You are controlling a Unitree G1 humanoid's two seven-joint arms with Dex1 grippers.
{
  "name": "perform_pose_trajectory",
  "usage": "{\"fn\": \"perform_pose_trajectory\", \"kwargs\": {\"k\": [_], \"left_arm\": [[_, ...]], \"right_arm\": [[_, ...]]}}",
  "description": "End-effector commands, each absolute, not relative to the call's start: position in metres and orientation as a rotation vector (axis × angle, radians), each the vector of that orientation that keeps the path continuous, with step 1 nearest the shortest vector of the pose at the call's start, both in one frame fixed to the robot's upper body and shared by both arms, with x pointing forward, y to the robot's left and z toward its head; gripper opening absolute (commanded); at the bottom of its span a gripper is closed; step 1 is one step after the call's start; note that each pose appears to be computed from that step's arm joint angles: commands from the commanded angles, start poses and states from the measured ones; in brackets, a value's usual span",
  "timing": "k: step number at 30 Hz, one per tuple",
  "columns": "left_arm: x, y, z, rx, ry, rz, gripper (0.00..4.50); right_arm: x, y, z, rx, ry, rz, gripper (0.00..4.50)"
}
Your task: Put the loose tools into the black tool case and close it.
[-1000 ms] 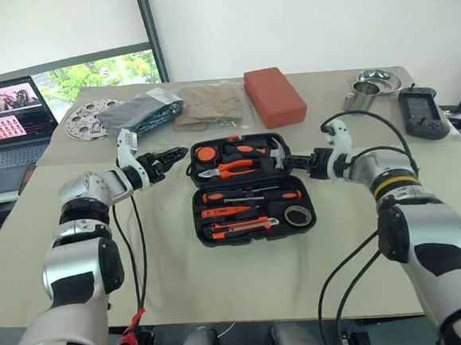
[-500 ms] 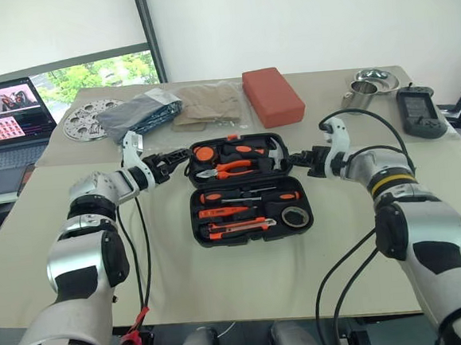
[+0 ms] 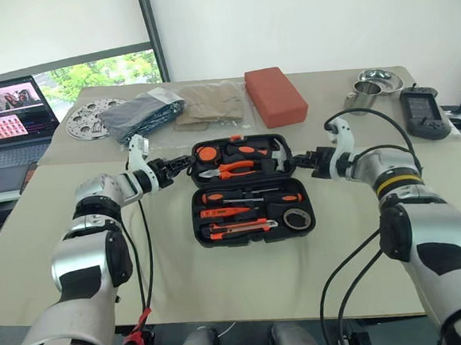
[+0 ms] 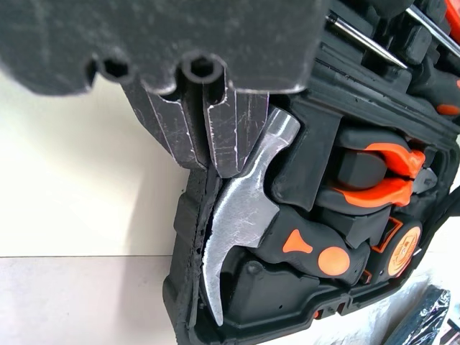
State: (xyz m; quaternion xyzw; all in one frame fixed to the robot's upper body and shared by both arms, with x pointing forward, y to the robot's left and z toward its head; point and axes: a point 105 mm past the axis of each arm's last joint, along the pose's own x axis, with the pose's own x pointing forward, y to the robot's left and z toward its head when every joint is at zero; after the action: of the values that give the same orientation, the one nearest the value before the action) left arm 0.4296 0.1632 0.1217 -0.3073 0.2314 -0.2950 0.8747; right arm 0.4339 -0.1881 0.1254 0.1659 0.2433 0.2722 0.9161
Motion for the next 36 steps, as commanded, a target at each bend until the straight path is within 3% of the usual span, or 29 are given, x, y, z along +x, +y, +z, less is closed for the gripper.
{"fn": "perform_pose_trajectory", "kwargs": {"k": [1,6,17,24,30,36], "left_arm": [[0.434,0.159,0.128,-0.62,0.453,-0.626,1.66],[0.435,0.154,0.126,-0.62,0.454,-0.625,0.02],[0.434,0.152,0.135,-0.589,0.402,-0.697,0.02],[0.431,0.152,0.163,-0.393,0.223,-0.851,0.02],[0.425,0.153,0.172,-0.049,0.048,-0.868,0.02],[0.402,0.149,0.166,0.275,-0.115,-0.926,0.02]], "right_arm": [[0.437,-0.185,0.154,0.328,0.41,0.625,0.0],[0.435,-0.182,0.154,0.316,0.412,0.658,0.0],[0.433,-0.186,0.161,0.266,0.321,0.696,0.0],[0.426,-0.19,0.179,0.153,0.073,0.748,0.0],[0.411,-0.187,0.177,-0.061,-0.089,0.784,0.0],[0.392,-0.184,0.173,-0.305,-0.239,0.826,0.0]]}}
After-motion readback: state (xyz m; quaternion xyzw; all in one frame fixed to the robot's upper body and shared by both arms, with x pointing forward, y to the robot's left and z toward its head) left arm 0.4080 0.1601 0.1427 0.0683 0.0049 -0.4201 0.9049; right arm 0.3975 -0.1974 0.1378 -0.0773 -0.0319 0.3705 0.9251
